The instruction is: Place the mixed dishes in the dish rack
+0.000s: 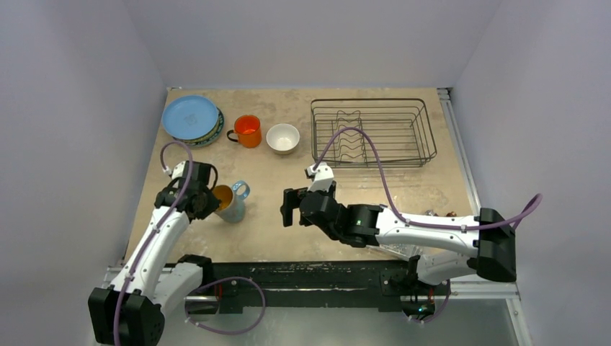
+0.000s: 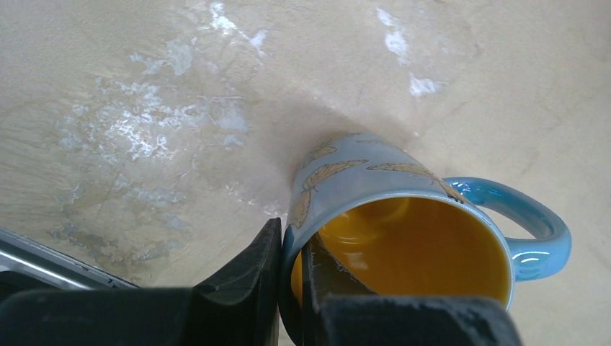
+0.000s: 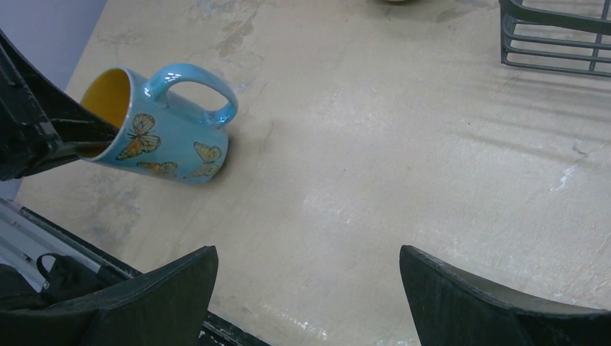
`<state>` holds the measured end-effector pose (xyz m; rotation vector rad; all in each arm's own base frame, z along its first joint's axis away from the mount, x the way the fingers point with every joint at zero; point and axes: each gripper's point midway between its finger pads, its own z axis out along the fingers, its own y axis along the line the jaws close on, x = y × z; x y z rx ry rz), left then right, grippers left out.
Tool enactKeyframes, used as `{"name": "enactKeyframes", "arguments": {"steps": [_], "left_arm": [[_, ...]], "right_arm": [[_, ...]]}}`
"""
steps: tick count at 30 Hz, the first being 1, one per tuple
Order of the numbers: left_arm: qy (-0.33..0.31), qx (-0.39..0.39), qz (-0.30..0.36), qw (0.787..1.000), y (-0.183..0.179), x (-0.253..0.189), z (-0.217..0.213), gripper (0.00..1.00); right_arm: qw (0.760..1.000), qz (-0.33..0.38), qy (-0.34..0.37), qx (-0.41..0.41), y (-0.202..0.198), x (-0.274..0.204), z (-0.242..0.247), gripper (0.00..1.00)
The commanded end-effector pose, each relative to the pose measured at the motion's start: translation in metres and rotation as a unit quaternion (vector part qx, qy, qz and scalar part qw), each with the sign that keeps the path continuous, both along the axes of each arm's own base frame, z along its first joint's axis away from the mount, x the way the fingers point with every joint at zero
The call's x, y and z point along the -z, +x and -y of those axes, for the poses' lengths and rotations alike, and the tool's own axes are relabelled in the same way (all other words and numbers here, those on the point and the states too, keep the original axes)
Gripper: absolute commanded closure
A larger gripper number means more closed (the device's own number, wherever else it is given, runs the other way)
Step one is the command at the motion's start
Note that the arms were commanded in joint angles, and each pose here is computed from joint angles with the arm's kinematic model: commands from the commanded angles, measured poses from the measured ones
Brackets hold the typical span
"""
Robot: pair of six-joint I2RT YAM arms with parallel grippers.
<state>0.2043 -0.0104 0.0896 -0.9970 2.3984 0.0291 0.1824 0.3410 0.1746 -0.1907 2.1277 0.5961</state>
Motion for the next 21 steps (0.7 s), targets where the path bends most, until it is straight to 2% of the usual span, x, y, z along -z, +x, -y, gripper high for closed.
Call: {"name": "enactKeyframes", "arguments": {"steps": [1,3,7,9,12,15,16,17,20,21], "left_arm": [[-0.036,0.091,0.174,0.980,0.052,-0.100,0.027,1.00],[-0.038,0.136,0.250,0.958,0.065,-0.141,0.037,1.00],[-0.018,0.209,0.392,0.896,0.088,-0.225,0.054,1.00],[0.001,0.253,0.436,0.864,0.096,-0.259,0.066,1.00],[0.063,0.306,0.491,0.813,0.106,-0.302,0.080,1.00],[0.096,0.353,0.536,0.761,0.109,-0.320,0.100,1.00],[0.093,0.374,0.548,0.742,0.110,-0.316,0.109,1.00],[0.084,0.411,0.562,0.713,0.106,-0.313,0.125,1.00],[0.088,0.479,0.577,0.655,0.099,-0.286,0.156,1.00],[0.081,0.486,0.579,0.650,0.098,-0.283,0.162,1.00]], "right_arm": [[0.999,0.016,0.017,0.035,0.008,-0.020,0.012,0.01],[0.999,0.019,0.016,0.046,0.009,-0.024,0.019,0.01],[0.997,0.027,0.025,0.065,0.010,-0.029,0.033,0.01],[0.996,0.029,0.035,0.075,0.011,-0.032,0.039,0.01],[0.994,0.025,0.051,0.093,0.011,-0.033,0.045,0.01],[0.993,0.016,0.060,0.100,0.010,-0.031,0.046,0.01],[0.993,0.012,0.061,0.103,0.010,-0.030,0.047,0.01],[0.992,0.006,0.061,0.110,0.010,-0.029,0.048,0.01],[0.991,-0.010,0.063,0.117,0.010,-0.023,0.053,0.01],[0.991,-0.013,0.066,0.115,0.010,-0.022,0.054,0.01]]}}
